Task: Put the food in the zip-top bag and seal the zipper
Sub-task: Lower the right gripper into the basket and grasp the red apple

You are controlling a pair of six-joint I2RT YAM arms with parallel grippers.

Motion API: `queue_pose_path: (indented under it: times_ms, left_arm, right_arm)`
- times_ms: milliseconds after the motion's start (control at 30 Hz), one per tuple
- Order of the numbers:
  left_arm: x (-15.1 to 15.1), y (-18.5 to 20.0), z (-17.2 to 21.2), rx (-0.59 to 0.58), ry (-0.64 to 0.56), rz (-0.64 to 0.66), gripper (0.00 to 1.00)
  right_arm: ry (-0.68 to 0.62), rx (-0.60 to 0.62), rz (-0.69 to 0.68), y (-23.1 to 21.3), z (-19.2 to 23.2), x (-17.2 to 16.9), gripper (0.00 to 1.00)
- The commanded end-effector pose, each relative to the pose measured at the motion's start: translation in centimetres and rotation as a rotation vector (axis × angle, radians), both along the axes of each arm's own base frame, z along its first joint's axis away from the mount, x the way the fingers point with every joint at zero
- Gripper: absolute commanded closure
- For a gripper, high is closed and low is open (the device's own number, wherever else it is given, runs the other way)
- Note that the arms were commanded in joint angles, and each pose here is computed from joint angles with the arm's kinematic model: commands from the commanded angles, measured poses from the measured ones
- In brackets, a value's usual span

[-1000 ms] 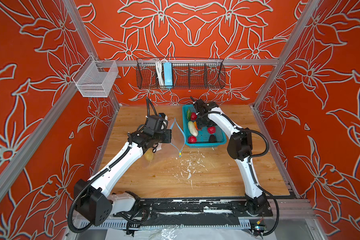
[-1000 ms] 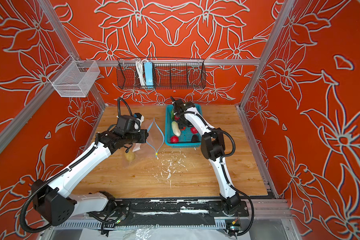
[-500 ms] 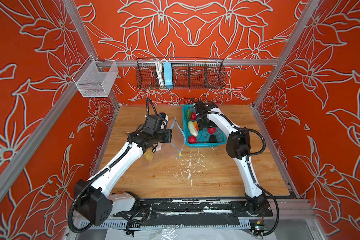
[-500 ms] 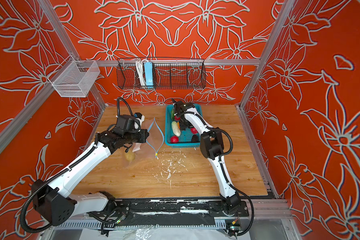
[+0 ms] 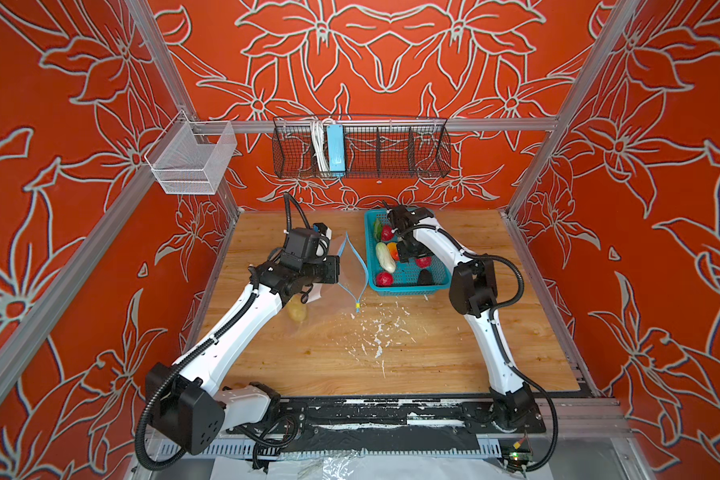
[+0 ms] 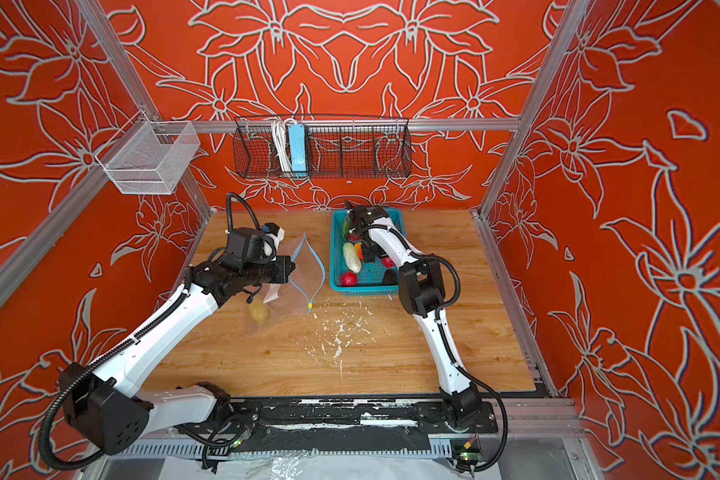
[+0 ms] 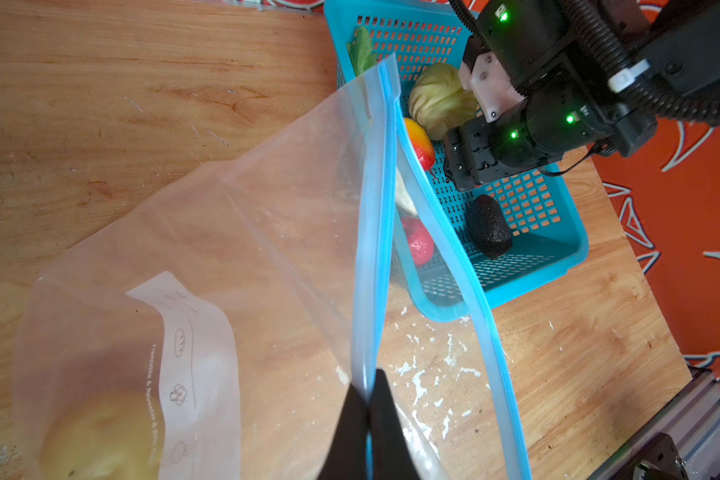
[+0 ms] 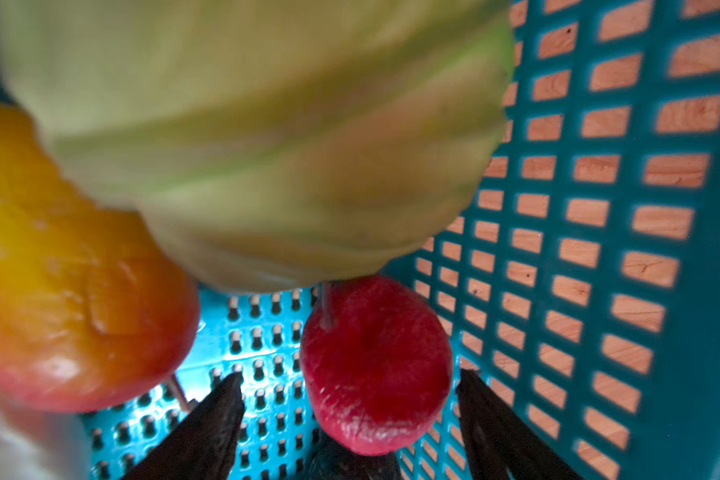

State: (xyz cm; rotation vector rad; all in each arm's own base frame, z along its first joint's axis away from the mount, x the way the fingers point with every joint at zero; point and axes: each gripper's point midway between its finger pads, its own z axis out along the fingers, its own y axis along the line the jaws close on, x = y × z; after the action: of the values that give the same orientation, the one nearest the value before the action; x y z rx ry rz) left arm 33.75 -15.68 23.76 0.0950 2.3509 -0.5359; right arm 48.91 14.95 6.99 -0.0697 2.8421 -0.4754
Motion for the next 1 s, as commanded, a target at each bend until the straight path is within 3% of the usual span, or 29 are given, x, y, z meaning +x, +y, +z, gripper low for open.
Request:
queue_pose_path:
  times_ms: [0,500,633,800,967]
  left_arm:
    - [-0.1,-0.1,1.1,-0.031,-0.027,-0.006,1.00]
    - [-0.1,0.1,1.2,-0.036,-0.031,-0.002,1.00]
    - [-0.2,0.2,1.3,-0.035,-0.035,0.000,1.00]
    - [-0.2,0.3,1.4,-0.033,-0.039,0.004,1.00]
    - [-0.2,0.3,1.4,-0.033,-0.040,0.004,1.00]
  right_arm:
    - [0.008,-0.043,-0.024,-1.1,-0.4,0.1,0.20]
    - [0.018,-0.004,-0.044,-0.6,-1.8,0.5,0.35]
    - [0.025,0.016,-0.043,-0.3,-1.8,0.3,0.46]
    - [0.015,0.086,-0.047,0.6,-0.8,0.0,0.57]
    - [-0.029,0.188,-0.074,1.6,0.8,-0.3,0.61]
